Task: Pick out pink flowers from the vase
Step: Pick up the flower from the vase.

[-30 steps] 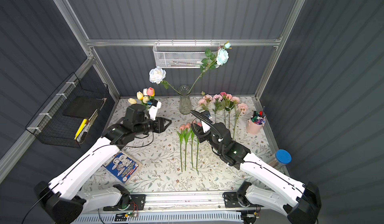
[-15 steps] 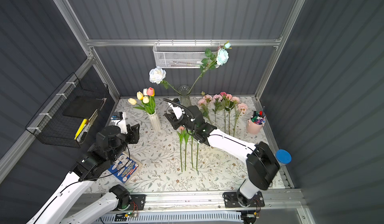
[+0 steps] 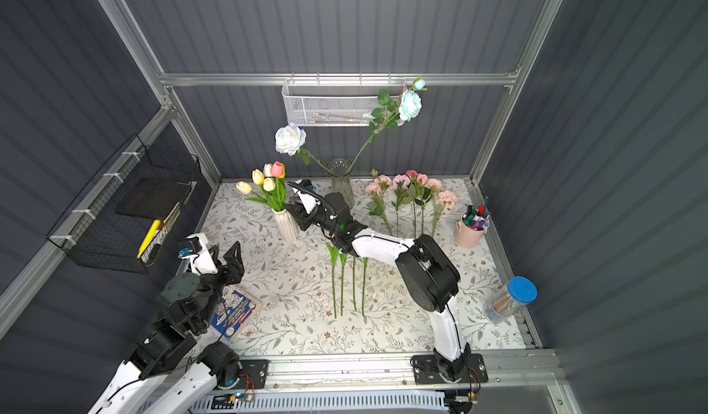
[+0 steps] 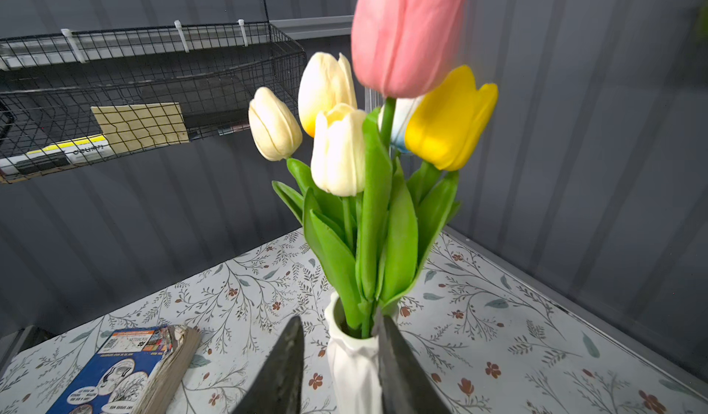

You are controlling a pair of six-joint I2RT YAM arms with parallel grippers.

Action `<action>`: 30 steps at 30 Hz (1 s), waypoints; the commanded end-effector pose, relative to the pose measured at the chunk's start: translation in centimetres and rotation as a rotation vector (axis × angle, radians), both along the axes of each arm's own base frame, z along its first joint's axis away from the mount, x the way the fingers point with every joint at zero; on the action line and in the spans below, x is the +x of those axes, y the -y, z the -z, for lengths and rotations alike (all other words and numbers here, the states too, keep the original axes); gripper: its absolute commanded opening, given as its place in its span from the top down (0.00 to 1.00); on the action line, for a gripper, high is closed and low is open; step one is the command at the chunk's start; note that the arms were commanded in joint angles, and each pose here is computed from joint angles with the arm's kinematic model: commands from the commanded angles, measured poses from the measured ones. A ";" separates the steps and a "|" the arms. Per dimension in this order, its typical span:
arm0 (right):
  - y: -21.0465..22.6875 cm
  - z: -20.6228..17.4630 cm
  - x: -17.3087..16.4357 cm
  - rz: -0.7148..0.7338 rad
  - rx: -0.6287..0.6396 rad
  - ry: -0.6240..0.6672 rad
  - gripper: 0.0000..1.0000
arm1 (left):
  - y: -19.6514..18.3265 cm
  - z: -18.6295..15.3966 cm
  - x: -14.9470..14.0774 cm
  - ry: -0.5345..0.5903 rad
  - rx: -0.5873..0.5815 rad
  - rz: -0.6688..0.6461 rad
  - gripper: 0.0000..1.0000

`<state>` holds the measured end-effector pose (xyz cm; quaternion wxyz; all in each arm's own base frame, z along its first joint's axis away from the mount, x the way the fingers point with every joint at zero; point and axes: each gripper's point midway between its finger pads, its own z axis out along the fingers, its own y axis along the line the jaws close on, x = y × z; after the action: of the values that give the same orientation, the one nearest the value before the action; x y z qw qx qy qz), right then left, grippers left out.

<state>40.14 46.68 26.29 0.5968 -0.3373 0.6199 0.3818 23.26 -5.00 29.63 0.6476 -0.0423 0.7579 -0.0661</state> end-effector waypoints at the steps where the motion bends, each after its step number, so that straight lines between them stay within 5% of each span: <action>1: -0.4 -3.0 0.3 -0.016 0.080 0.062 0.66 | 1.4 -0.9 0.3 0.045 -0.009 0.068 0.38; 30: -3.1 -1.3 3.4 0.001 0.123 -0.003 0.68 | 1.8 -0.4 0.8 0.044 0.044 0.078 0.43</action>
<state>42.96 49.47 27.24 0.6118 -0.3087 0.5997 0.4131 23.97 -6.52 30.02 0.6594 -0.0075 0.7478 -0.0777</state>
